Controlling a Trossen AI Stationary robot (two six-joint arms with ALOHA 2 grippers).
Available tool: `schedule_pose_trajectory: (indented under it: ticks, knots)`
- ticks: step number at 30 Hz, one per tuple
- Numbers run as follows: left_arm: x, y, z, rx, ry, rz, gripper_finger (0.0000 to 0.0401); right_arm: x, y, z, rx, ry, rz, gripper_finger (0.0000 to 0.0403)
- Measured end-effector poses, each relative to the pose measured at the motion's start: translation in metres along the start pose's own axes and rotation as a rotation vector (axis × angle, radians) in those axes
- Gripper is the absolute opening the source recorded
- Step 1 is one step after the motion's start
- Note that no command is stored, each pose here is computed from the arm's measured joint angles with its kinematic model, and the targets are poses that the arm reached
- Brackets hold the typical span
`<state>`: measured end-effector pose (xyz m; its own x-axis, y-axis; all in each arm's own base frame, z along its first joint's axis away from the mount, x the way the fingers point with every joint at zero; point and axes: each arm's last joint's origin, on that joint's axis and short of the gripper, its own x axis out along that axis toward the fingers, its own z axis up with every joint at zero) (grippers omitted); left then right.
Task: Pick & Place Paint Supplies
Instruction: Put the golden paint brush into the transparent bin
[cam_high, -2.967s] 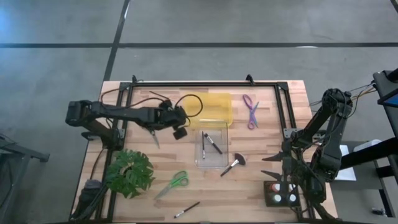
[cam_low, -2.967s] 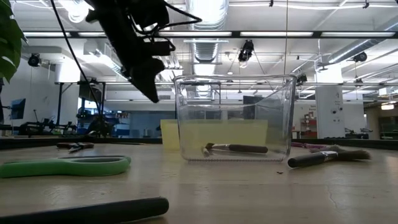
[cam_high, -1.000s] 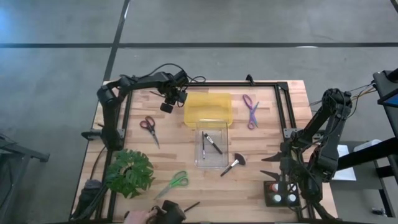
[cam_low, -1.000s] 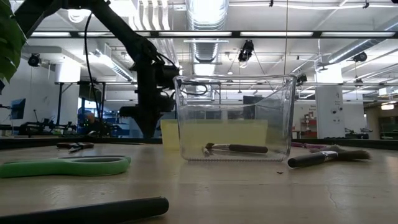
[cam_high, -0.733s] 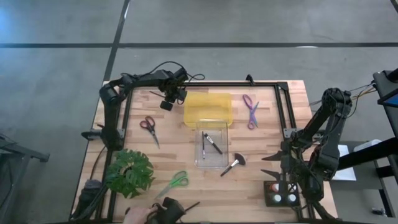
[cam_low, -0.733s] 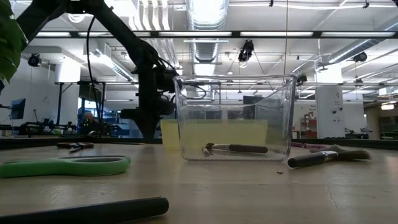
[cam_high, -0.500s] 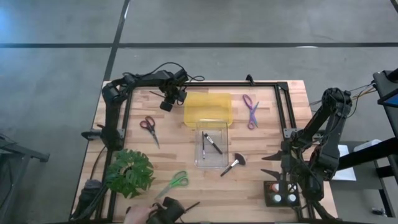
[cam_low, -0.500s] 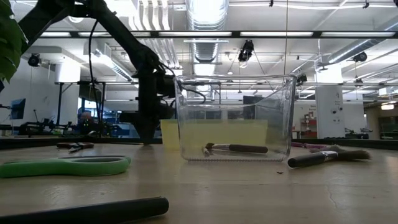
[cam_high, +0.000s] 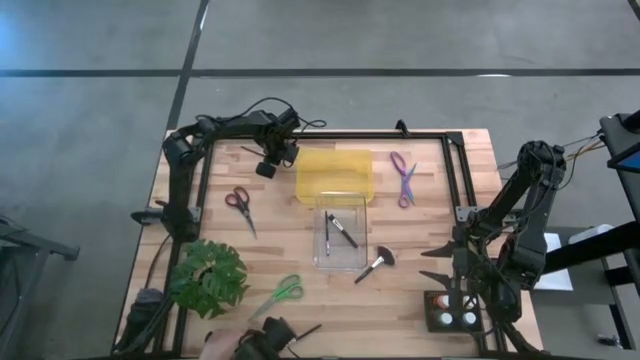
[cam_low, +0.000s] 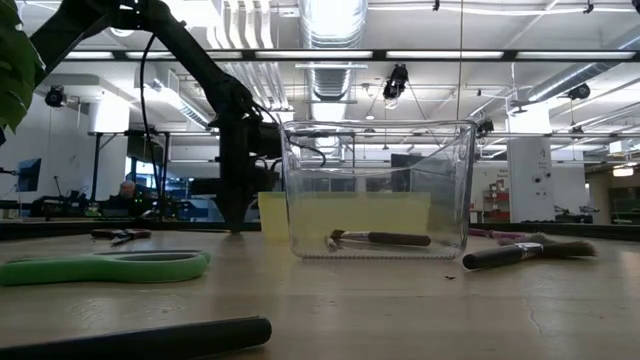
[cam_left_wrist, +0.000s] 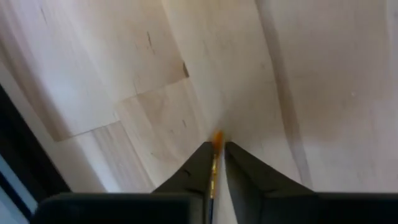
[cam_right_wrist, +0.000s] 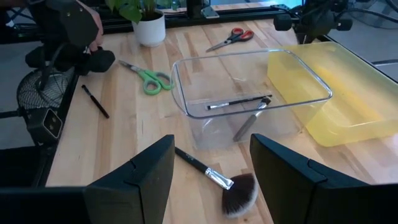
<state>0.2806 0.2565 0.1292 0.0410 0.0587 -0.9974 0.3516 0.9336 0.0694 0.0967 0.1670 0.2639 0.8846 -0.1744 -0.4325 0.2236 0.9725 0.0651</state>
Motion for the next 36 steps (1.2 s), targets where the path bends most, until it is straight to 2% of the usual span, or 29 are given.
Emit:
schedule_pose_trajectory:
  ticks: [4, 14, 24, 30, 36]
  knots:
    - [0.000, 0.000, -0.002, -0.015, -0.020, -0.021, 0.0010, 0.000, 0.000, 0.000, 0.007, 0.000, 0.000, 0.0209]
    - [-0.010, -0.002, -0.003, -0.094, -0.030, -0.006, 0.0002, 0.000, 0.001, 0.000, 0.032, -0.003, 0.007, 0.0209]
    - [-0.067, -0.023, 0.011, -0.082, -0.153, 0.041, 0.0001, 0.000, 0.002, 0.001, 0.034, -0.004, 0.013, 0.0209]
    - [-0.109, -0.049, 0.030, -0.040, -0.294, 0.058, 0.0001, 0.000, 0.003, 0.001, 0.038, -0.003, 0.016, 0.0209]
    - [-0.157, -0.086, 0.063, 0.109, -0.643, 0.042, 0.0000, 0.000, 0.003, 0.001, 0.010, -0.002, 0.019, 0.0209]
